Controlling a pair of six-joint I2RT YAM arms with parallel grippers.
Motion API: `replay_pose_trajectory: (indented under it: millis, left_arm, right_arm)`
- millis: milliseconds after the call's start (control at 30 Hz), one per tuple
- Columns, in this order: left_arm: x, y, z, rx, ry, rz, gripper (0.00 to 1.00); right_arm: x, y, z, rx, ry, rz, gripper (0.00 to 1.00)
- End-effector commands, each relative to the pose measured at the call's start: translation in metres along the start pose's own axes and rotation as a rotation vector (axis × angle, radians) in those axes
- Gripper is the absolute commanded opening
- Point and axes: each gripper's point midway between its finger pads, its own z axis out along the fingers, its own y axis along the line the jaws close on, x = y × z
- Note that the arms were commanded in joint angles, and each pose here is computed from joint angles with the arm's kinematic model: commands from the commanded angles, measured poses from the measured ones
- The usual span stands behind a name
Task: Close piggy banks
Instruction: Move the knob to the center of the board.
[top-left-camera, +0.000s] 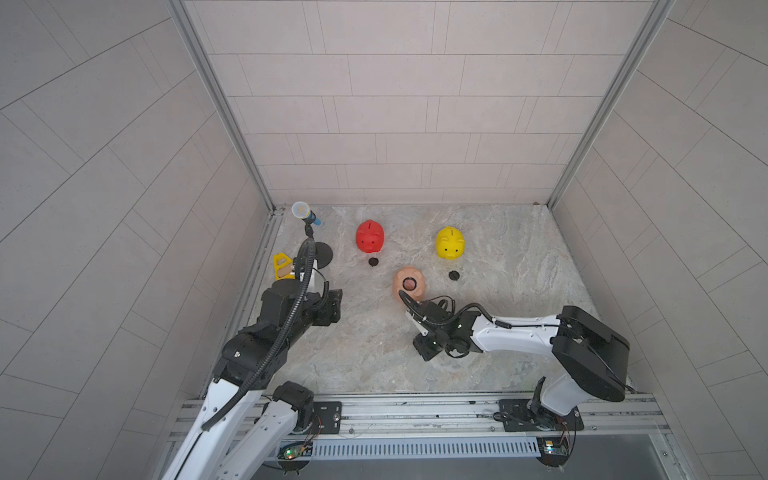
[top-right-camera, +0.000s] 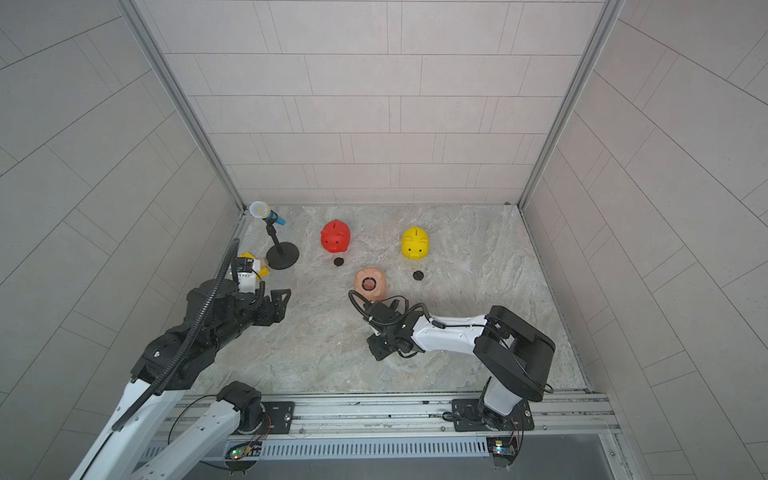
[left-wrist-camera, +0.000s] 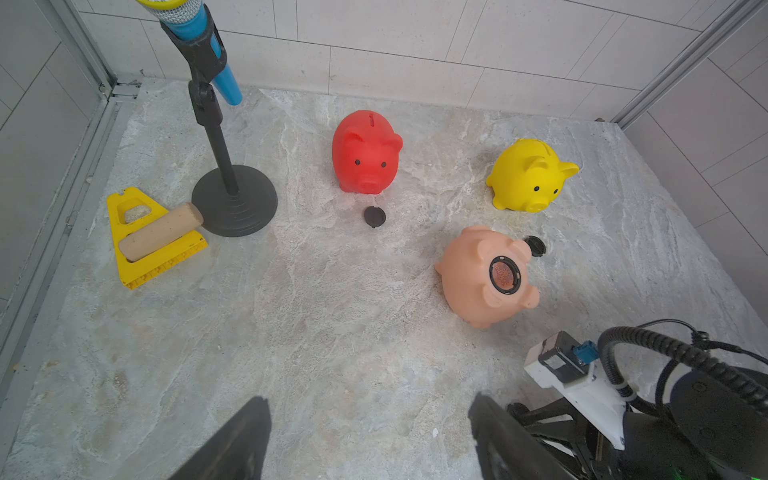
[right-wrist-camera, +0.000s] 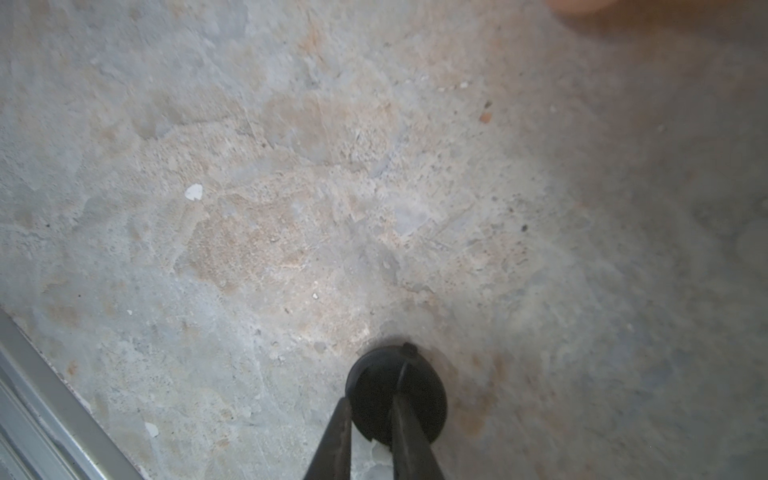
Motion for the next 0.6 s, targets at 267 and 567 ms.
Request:
replay_pose_trajectory:
  millis: [267, 567]
  left_arm:
    - [-0.001, 0.001, 0.0, 0.0, -0.011, 0.004, 0.82]
    - [-0.001, 0.001, -0.001, 0.001, -0.012, 0.004, 0.82]
  right_arm:
    - [0.008, 0.003, -0.013, -0.004, 0.018, 0.029, 0.19]
    - [-0.002, 0.002, -0.024, 0.02, -0.01, 0.017, 0.29]
